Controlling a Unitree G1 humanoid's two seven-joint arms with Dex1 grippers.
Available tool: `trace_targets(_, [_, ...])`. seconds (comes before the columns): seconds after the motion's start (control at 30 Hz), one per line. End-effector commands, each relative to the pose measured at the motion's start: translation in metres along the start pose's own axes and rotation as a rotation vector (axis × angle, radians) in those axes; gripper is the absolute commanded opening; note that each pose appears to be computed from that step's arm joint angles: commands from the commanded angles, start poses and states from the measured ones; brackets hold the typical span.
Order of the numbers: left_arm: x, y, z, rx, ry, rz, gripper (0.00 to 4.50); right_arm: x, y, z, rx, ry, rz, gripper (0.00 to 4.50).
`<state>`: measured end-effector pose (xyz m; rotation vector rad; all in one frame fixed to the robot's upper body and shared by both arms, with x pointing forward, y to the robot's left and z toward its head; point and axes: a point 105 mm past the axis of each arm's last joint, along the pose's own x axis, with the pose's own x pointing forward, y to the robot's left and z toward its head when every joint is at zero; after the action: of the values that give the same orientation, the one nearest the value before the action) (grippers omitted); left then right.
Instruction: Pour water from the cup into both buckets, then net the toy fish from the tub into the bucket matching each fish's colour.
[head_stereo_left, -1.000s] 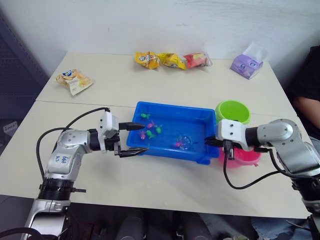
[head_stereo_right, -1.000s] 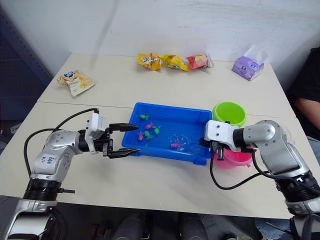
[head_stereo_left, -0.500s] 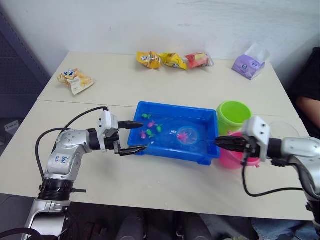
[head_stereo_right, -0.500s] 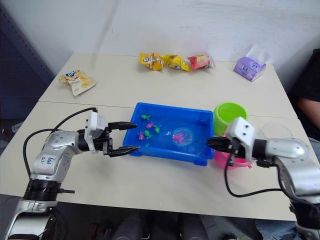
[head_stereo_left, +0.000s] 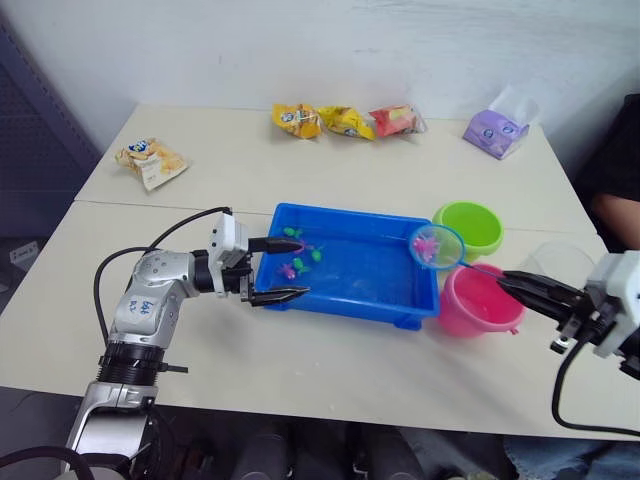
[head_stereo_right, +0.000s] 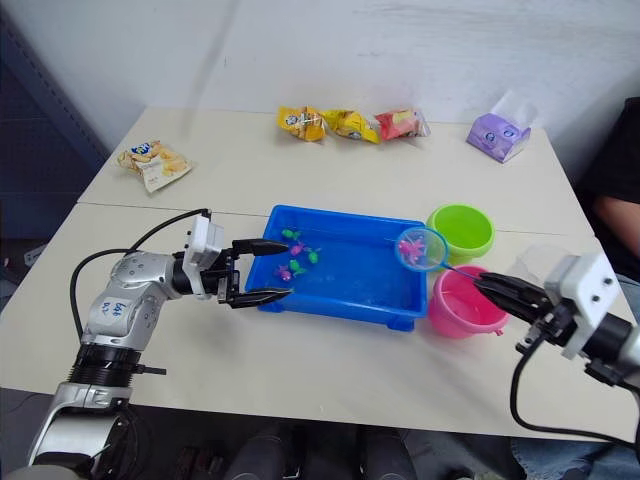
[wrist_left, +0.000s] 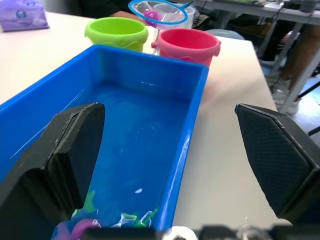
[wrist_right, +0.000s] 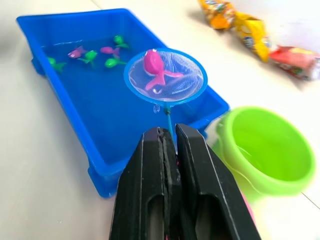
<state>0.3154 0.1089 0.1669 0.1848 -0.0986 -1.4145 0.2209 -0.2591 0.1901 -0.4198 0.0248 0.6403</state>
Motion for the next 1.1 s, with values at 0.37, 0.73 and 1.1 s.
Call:
trace_targets(0.37, [0.031,-0.002,0.011,0.023,-0.072,-0.119,4.49,-0.062,-0.006,-0.023,-0.533,0.128,-0.212,0.00])
trace_targets(0.73, [0.045,-0.015,0.022,0.035,-0.099,-0.174,4.49,-0.063,-0.003,-0.040,-1.100,0.143,-0.256,0.00])
trace_targets(1.1, [0.053,-0.020,0.025,0.029,-0.108,-0.189,4.49,-0.067,-0.006,-0.048,-1.347,0.133,-0.306,0.00])
